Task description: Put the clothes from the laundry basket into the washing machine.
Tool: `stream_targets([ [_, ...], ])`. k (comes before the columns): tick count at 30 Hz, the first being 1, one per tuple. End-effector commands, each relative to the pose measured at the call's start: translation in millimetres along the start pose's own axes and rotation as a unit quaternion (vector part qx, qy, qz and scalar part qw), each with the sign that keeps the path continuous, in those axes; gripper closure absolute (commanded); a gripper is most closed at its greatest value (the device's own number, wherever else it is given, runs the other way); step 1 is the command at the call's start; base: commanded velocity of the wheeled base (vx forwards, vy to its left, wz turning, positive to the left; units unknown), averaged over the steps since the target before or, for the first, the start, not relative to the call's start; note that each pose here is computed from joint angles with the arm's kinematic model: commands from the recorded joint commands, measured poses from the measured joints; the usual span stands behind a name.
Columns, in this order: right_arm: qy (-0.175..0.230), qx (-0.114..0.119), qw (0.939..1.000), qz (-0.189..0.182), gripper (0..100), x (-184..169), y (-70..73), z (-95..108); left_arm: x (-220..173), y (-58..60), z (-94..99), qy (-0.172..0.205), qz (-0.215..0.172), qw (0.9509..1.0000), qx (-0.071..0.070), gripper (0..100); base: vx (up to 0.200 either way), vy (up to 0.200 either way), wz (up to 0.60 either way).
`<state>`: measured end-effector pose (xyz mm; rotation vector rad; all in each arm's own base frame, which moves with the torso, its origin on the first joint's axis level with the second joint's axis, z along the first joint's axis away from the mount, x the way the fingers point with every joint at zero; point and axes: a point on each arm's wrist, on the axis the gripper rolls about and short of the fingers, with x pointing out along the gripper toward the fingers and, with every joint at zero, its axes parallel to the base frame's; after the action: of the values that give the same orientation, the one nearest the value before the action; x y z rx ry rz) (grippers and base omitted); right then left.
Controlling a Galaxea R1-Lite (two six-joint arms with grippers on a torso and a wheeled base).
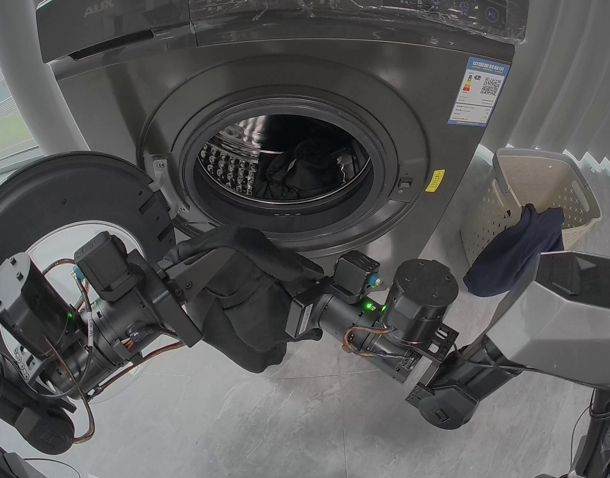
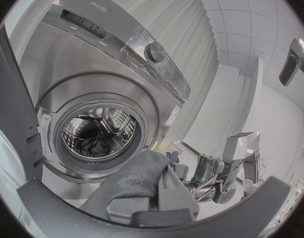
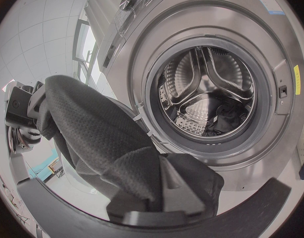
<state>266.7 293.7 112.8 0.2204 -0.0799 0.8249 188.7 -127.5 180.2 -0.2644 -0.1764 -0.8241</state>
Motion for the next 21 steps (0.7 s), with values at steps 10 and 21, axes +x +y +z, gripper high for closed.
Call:
stream_targets([
  [10,-0.035,-0.004,0.9992,-0.018,100,-20,-10.0,44,0,0.1,-3.7,0.008,-0.002,0.9998,-0.017,100,0.0,0.0,0.0],
  [21,-0.055,0.005,0.9985,0.005,100,-31,10.7,60,3,-3.2,-20.3,0.045,-0.027,0.9981,-0.03,0,0.0,0.0,0.0],
])
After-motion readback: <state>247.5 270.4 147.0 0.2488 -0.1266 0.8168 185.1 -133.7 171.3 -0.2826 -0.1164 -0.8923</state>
